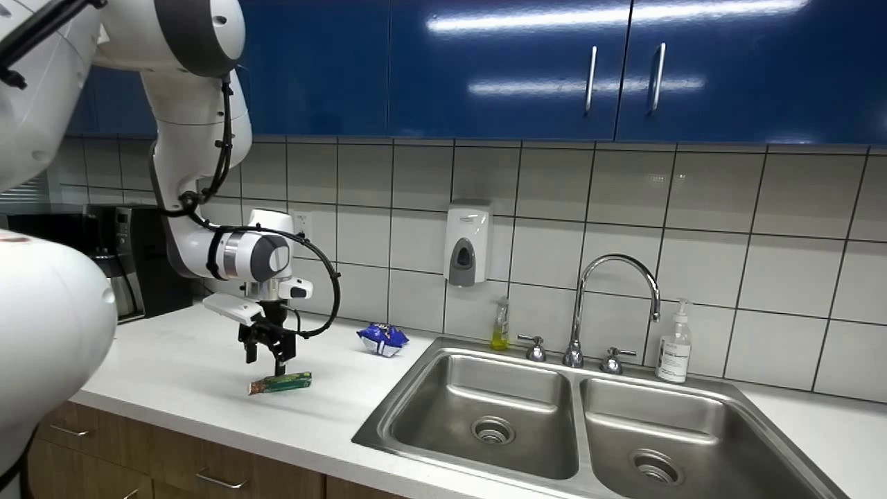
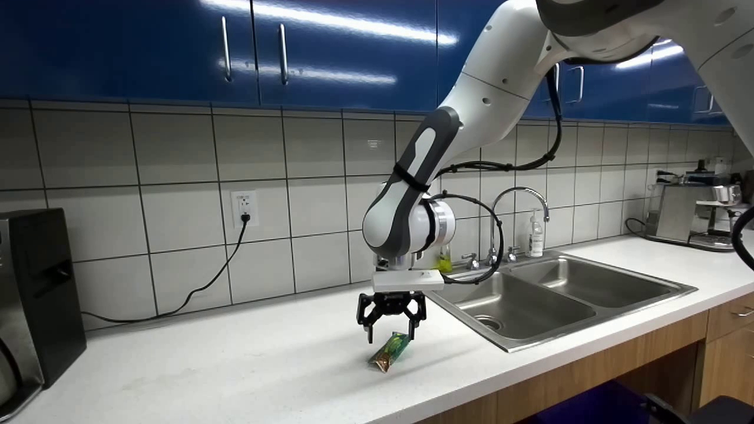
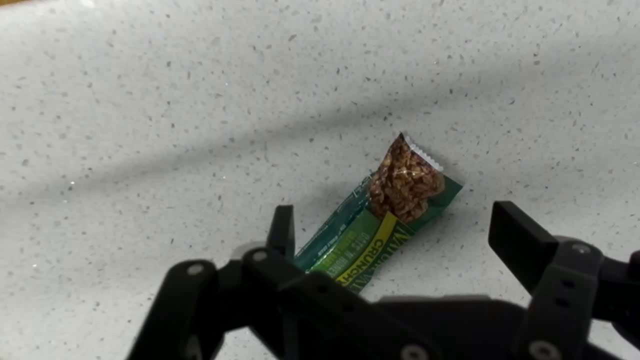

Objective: Put the chocolate bar inside the sink

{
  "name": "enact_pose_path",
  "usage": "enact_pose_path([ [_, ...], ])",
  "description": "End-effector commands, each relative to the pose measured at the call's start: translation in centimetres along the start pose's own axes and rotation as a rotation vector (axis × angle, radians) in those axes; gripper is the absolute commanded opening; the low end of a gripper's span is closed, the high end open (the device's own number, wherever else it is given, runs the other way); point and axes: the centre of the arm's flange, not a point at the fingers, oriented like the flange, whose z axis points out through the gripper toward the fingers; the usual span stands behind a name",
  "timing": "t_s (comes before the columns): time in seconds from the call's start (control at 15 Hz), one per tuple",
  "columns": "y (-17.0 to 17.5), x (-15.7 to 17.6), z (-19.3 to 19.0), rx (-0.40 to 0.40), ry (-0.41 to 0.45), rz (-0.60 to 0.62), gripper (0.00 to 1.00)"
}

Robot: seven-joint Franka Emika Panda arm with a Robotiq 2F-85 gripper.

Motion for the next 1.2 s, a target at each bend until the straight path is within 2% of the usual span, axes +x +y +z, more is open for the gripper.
enact_pose_path([
  [0.0, -0.4, 0.0, -0.2, -0.018, 0.003, 0.081, 1.0],
  [0.8, -0.5, 2.9, 1.9, -0.016, 0.019, 0.234, 1.0],
  [1.13, -0.3, 4.3, 2.4, -0.04, 0.036, 0.313, 1.0],
])
